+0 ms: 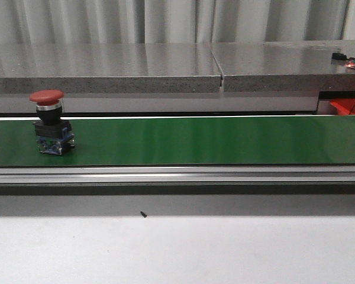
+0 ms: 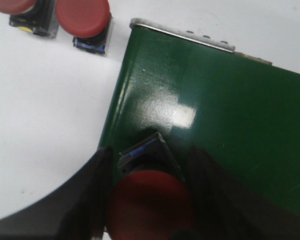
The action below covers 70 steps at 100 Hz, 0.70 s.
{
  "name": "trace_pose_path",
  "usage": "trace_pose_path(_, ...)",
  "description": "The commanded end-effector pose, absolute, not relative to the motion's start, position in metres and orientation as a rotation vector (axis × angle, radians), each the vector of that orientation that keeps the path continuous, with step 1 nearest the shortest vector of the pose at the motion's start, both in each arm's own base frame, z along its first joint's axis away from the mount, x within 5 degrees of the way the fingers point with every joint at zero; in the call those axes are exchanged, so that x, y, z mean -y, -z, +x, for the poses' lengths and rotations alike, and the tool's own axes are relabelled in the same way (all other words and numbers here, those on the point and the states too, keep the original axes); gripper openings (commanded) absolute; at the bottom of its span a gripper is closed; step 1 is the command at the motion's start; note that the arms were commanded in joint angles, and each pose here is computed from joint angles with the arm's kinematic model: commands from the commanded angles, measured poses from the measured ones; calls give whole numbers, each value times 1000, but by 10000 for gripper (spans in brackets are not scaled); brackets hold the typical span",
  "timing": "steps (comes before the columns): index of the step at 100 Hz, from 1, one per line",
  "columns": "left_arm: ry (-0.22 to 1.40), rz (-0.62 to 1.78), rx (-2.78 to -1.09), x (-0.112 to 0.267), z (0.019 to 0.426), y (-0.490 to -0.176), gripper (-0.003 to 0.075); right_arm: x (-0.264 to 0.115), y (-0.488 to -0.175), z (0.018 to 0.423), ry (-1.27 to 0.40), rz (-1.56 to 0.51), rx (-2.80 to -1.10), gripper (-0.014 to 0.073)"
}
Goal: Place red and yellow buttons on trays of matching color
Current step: 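Set the second red button on the green belt and release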
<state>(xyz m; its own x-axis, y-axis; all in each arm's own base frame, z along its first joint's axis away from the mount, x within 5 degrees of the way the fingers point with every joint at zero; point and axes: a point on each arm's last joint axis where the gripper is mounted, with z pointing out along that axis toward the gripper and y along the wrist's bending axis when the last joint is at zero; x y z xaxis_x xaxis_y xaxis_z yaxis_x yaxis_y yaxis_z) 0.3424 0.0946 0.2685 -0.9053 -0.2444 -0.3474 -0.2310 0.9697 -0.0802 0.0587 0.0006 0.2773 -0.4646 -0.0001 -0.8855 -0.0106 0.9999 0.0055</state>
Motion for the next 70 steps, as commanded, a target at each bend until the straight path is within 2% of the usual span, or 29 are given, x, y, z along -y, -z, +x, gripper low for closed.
trace_pose_path(1, 62, -310, -2714, -90, 343, -284, 83, -1, -290, 62, -4, -17, -1968, -66)
trace_pose_path(16, 92, -301, -2741, -89, 343, -280, 172, -1, -290, 62, -4, -17, -1968, -66)
trace_pose_path(42, 134, -263, -2720, -84, 343, -285, 476, -1, -290, 62, -4, -17, -1968, -66)
trace_pose_path(49, 133, -262, -2709, -84, 342, -288, 507, -1, -290, 62, -4, -17, -1968, -66)
trace_pose_path(70, 118, -254, -2614, -81, 333, -312, 505, -1, -290, 62, -4, -17, -1968, -66)
